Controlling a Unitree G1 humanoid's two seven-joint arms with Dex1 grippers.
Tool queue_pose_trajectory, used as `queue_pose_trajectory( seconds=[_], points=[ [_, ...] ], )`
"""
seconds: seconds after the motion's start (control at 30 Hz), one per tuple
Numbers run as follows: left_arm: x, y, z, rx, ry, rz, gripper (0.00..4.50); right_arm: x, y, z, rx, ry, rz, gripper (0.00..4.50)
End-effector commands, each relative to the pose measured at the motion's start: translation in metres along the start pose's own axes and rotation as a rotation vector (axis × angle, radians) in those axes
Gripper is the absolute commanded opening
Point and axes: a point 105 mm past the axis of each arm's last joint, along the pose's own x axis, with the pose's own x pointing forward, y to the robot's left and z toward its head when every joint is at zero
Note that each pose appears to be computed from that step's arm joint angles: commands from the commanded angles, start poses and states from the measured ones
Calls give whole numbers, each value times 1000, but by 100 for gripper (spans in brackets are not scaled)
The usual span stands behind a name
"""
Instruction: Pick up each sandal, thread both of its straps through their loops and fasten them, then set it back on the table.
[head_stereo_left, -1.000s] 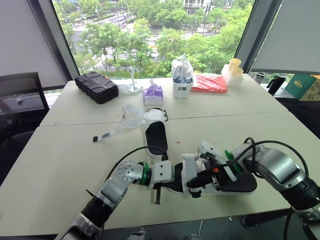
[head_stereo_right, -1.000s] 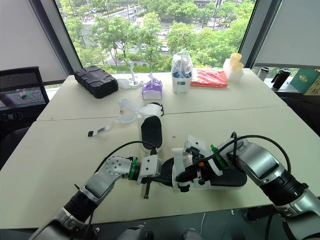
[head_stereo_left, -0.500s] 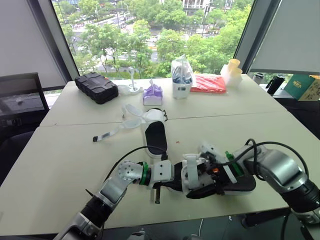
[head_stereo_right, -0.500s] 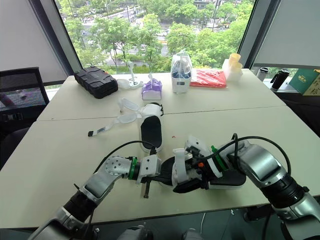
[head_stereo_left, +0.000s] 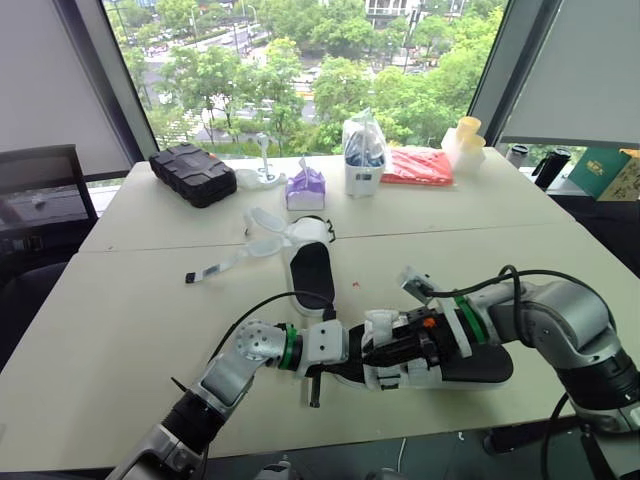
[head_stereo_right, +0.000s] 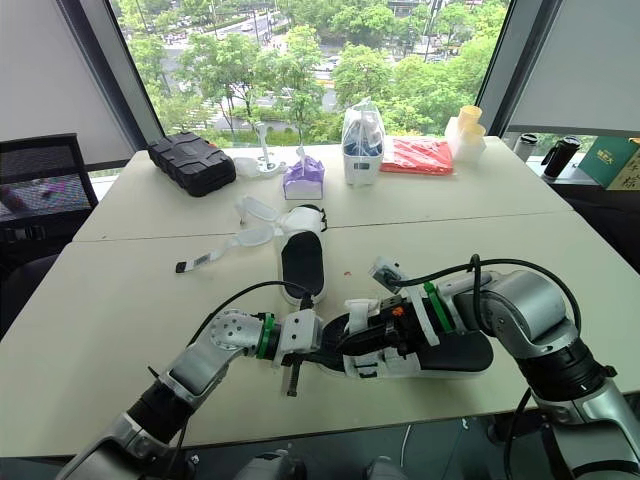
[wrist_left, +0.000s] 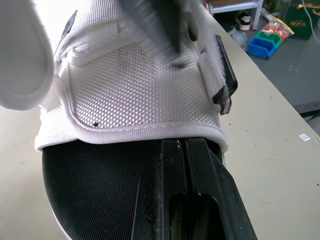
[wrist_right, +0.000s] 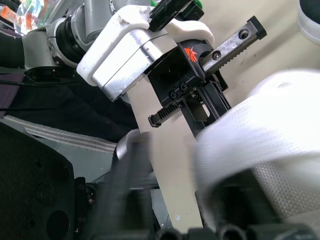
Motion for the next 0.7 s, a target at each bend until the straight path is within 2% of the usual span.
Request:
queue_pose_trajectory(
  seconds=[0.03,0.23,0.33,0.43,0.67,0.7],
  points=[
    [2,-16,-34,-79,119,-43,0,-5,6,11,-32,-38,15,5],
    [1,-17,-35,-82,121,-48,0,-2,5,2,-34,-6,-1,5],
    [3,-17,-34,-78,118,-49,0,8,-7,-22,-49,45,-55,5],
    [3,-18,-34,-81,117,-49,0,9,-17,-31,-67,49,-96,5],
    [3,-21,-35,-87,116,-52,0,5,-25,-30,-81,26,-129,5],
    [3,-22,-35,-88,115,-53,0,4,-24,-28,-83,23,-126,30]
  ],
)
